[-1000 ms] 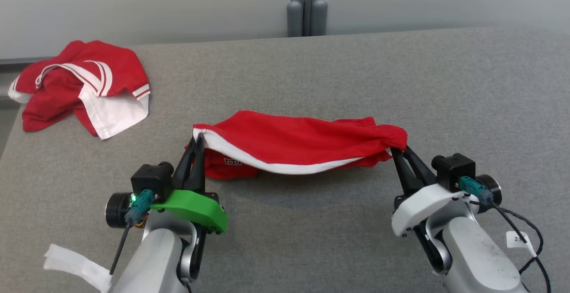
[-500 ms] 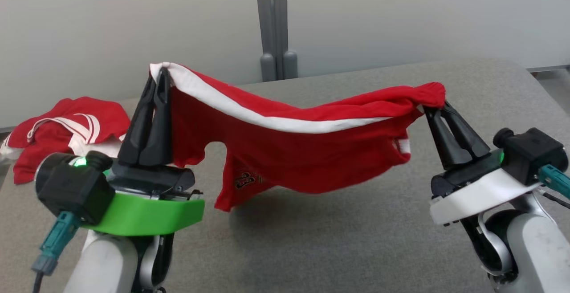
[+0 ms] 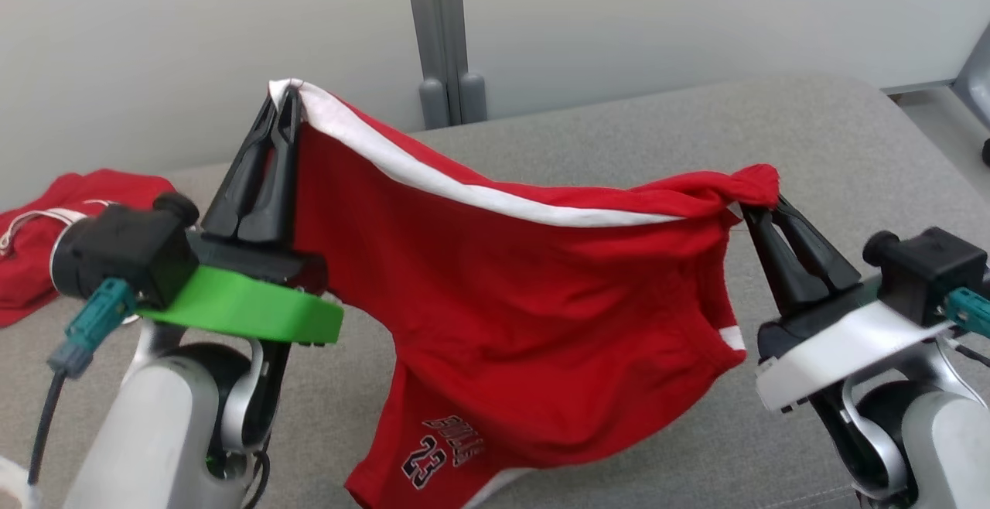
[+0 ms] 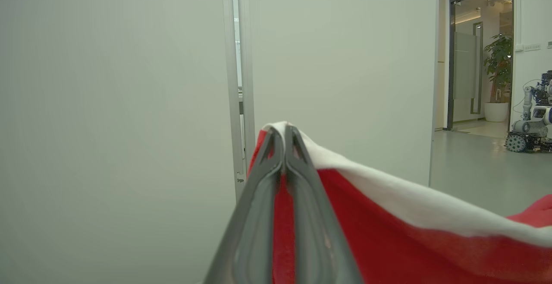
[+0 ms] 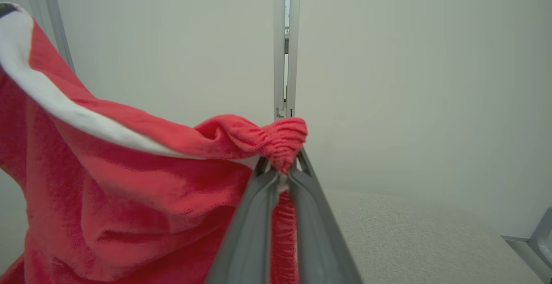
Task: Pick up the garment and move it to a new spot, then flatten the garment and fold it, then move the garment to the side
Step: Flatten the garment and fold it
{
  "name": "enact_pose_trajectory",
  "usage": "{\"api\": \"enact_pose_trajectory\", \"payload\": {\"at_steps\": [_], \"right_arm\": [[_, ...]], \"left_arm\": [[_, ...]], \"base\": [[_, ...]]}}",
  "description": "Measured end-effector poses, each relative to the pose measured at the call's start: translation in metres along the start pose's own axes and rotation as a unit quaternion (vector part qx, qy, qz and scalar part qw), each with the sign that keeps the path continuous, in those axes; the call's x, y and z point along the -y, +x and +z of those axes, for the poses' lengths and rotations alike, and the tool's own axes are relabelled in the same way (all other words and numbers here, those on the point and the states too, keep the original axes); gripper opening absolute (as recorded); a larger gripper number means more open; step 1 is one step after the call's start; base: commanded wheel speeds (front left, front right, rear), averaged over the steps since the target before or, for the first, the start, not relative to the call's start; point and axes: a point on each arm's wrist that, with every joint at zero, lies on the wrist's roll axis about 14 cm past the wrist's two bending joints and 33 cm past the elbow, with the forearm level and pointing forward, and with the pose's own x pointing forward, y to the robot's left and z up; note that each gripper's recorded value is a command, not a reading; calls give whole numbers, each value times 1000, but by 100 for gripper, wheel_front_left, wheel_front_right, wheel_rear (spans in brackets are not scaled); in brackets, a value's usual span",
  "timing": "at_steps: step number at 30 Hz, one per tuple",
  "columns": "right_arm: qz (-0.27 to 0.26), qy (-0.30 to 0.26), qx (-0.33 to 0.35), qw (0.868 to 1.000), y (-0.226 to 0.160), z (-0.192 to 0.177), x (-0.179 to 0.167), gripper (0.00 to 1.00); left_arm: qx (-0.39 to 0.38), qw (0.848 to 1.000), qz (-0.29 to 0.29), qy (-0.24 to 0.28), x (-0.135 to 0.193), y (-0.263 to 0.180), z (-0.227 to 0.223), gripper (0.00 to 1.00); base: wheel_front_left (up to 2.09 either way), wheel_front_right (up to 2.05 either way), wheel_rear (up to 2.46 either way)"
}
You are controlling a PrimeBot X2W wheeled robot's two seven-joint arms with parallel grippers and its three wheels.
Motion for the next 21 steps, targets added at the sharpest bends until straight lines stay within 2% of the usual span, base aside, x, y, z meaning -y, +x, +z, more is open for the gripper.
{"api": "enact_pose_trajectory", "payload": {"at_steps": [2, 7, 12, 16, 21], "right_arm": [[9, 7, -3, 1000, 16, -7, -1, 0], [33, -28, 25, 999, 86, -5, 4, 0], [21, -38, 71, 997, 155, 7, 17, 0], [24, -59, 52, 997, 187, -24, 19, 0], [31, -27, -15, 999, 193, -97, 8, 0]], "left_arm": [[-23, 1000, 9, 4, -12, 12, -16, 0], [-43, 998, 15, 48, -48, 68, -40, 0], [-12, 996, 24, 80, -73, 125, -40, 0], [-7, 997, 18, 72, -75, 146, -63, 0], [-47, 998, 20, 41, -80, 133, -122, 0]], "base": [[0, 0, 0], [0, 0, 0], [0, 0, 0], [0, 0, 0], [0, 0, 0]]}}
